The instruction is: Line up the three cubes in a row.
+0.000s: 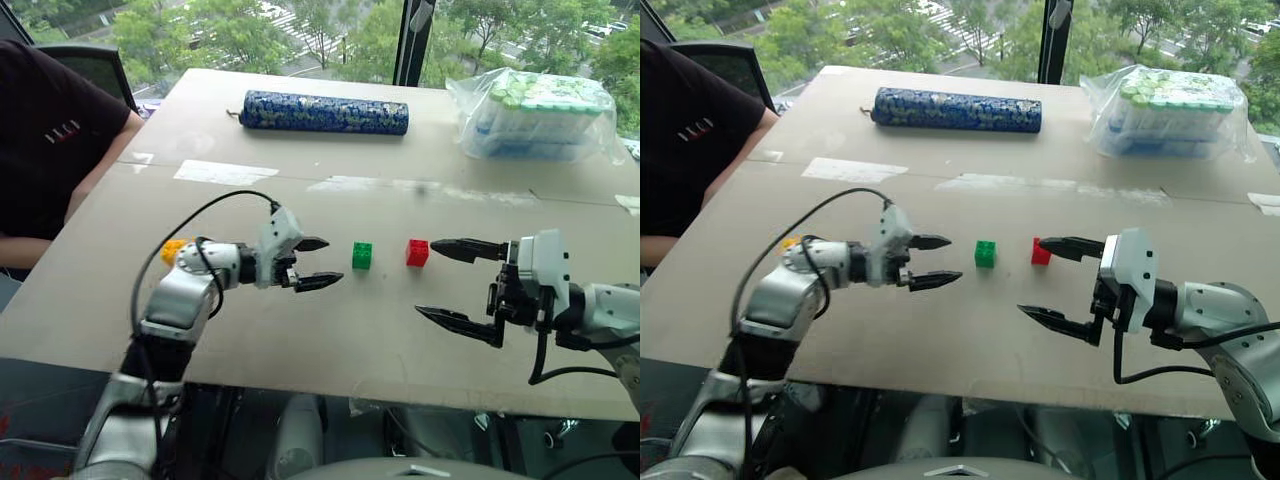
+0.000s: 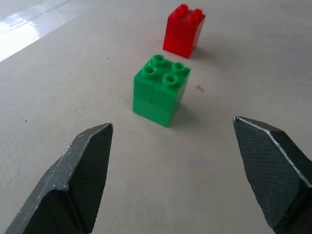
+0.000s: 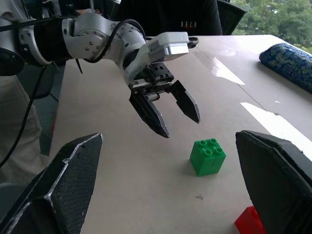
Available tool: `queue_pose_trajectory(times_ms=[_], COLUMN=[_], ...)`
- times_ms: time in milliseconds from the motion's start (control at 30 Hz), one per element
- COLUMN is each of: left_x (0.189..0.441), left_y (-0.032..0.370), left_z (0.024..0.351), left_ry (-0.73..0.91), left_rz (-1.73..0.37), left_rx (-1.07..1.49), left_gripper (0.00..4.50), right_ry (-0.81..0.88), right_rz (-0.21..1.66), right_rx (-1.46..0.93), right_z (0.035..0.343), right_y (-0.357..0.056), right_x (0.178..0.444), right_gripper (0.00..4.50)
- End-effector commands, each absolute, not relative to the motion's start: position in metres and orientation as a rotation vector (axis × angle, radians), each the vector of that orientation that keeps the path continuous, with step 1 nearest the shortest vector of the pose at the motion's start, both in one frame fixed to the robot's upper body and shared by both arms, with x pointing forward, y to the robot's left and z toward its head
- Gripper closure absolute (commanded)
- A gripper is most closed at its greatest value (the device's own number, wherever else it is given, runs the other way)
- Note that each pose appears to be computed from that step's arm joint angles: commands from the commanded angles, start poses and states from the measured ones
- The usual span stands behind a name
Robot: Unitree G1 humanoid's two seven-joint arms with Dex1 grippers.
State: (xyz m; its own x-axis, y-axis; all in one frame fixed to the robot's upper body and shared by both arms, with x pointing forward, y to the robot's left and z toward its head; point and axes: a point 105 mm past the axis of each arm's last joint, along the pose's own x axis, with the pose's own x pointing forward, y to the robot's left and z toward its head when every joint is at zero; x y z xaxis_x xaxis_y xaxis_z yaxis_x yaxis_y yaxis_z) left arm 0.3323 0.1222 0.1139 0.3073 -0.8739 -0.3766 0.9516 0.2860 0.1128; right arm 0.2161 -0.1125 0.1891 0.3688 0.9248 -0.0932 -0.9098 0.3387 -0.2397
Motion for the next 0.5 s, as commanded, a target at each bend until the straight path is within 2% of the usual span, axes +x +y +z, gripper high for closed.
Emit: queue_pose_trajectory(times_ms=[33, 300, 400, 500], left_x=[0.35, 0.365, 0.367, 0.367], left_y=[0.117, 0.086, 0.079, 0.077], left_z=[0.113, 0.118, 0.118, 0.118], left_ry=[0.246, 0.242, 0.236, 0.239], left_rz=[-1.322, -1.507, -1.54, -1.558], left_rx=[0.45, 0.468, 0.492, 0.498], left_gripper=[0.48, 0.48, 1.22, 2.66], right_ry=[-0.108, -0.078, -0.061, -0.052], right_rz=[1.171, 1.072, 1.047, 1.03], right_rx=[-0.316, -0.314, -0.321, -0.325], right_z=[0.201, 0.198, 0.196, 0.196], right_y=[-0.114, -0.122, -0.126, -0.13], right_x=[0.205, 0.193, 0.19, 0.188], right_gripper=[0.0, 0.0, 0.0, 0.0])
